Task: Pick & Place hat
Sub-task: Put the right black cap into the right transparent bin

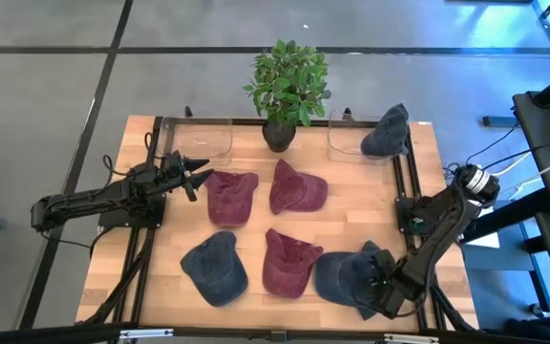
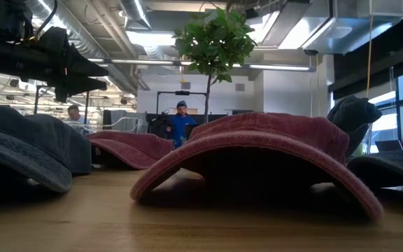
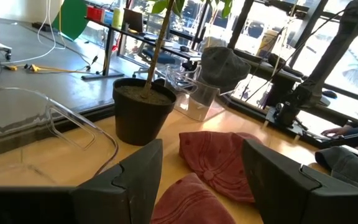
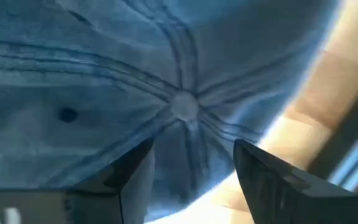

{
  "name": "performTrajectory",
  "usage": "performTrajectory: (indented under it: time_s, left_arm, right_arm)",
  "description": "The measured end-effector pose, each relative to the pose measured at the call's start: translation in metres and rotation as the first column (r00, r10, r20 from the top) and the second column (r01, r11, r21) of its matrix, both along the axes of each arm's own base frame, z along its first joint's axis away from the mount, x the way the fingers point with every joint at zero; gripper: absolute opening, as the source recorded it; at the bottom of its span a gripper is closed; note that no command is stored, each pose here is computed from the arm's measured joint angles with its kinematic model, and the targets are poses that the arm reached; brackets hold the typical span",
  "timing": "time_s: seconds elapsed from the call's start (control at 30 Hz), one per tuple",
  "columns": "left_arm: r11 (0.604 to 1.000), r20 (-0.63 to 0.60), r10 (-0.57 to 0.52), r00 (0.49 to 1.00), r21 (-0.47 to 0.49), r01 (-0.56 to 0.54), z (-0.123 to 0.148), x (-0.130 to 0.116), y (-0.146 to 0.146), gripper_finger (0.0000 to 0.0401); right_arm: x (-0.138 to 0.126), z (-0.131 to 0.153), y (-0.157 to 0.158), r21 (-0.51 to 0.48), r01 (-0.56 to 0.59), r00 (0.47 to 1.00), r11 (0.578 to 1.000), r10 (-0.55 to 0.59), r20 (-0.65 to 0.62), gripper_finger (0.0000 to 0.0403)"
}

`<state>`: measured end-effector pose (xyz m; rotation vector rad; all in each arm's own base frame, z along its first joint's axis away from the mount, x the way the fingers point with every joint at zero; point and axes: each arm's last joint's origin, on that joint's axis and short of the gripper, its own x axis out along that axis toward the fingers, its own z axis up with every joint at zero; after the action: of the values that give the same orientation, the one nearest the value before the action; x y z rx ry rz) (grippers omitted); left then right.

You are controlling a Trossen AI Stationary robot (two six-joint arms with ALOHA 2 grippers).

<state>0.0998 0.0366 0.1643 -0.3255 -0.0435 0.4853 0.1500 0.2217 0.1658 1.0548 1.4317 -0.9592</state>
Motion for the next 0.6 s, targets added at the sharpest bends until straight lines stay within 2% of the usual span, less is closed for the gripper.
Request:
performTrajectory:
  time_s: [0.23, 0.4, 0.6]
  left_arm:
    - [1.000, 0.000, 0.000, 1.000, 0.000, 0.000, 0.000, 0.000, 0.000, 0.0214]
    - [1.000, -0.002, 0.000, 1.000, -0.001, 0.000, 0.000, 0.000, 0.000, 0.0214]
    - [1.000, 0.007, 0.000, 1.000, -0.023, 0.000, -0.001, 0.000, 0.000, 0.0214]
  right_arm:
    - [0.005, -0.011, -0.006, 0.002, 0.022, 0.999, 1.000, -0.022, 0.029, 0.0218]
    - [0.003, -0.028, -0.014, -0.042, 0.054, 0.998, 0.998, -0.055, -0.022, 0.0218]
    - [0.003, -0.041, -0.013, -0.044, 0.032, 0.998, 0.999, -0.035, -0.061, 0.0218]
